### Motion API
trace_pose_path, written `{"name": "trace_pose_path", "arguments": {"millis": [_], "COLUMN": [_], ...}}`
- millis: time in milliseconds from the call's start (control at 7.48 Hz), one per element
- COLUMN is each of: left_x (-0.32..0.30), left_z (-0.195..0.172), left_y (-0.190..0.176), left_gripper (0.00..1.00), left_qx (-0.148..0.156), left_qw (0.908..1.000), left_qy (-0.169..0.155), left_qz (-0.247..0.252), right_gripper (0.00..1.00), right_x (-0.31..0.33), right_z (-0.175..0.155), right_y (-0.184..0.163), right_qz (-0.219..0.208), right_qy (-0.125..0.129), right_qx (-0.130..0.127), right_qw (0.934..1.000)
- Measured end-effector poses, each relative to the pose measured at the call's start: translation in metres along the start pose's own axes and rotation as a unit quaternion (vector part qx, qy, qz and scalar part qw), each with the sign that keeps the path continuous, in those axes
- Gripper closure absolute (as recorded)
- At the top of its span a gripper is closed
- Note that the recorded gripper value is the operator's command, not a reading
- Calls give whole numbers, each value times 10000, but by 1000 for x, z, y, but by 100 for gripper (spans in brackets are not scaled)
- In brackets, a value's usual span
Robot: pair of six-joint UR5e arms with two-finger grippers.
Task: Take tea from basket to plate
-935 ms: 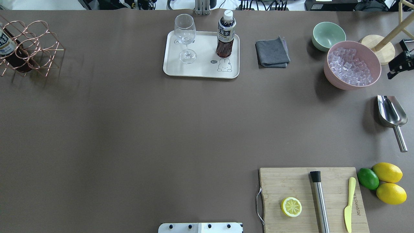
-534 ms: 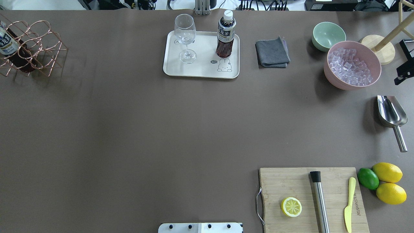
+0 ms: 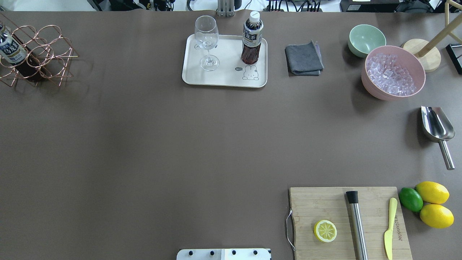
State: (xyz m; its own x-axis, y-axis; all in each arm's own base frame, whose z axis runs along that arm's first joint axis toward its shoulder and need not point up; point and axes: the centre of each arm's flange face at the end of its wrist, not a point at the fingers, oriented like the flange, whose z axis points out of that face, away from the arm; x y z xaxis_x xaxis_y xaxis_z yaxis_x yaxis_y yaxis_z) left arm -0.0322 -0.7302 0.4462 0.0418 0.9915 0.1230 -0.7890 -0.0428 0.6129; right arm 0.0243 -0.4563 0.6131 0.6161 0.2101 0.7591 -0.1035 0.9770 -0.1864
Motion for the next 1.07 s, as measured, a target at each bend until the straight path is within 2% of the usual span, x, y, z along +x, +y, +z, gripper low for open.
{"name": "trace_pose_path", "arguments": {"millis": [534, 668, 802, 1069], "left_x": [0, 0, 0, 2], "left_z": [1, 0, -1, 0], "left_y": [-2, -2, -3, -3], "left_gripper": [100, 82, 2, 2], "left_qx": [6, 9, 15, 119], "left_qw": [10000, 10000, 10000, 9996], "left_qy": [-2, -9, -11, 34], "left_qz": [14, 20, 22, -245], "right_gripper": [0, 0, 0, 0], "right_x": [41, 42, 33, -12], "right_z": [-19, -24, -26, -7], "right_y": [8, 10, 10, 0], "right_qz": [334, 430, 585, 768], "right_qy": [193, 232, 278, 589], "right_qx": [267, 292, 203, -52], "right_qw": [9989, 9984, 9977, 9953]}}
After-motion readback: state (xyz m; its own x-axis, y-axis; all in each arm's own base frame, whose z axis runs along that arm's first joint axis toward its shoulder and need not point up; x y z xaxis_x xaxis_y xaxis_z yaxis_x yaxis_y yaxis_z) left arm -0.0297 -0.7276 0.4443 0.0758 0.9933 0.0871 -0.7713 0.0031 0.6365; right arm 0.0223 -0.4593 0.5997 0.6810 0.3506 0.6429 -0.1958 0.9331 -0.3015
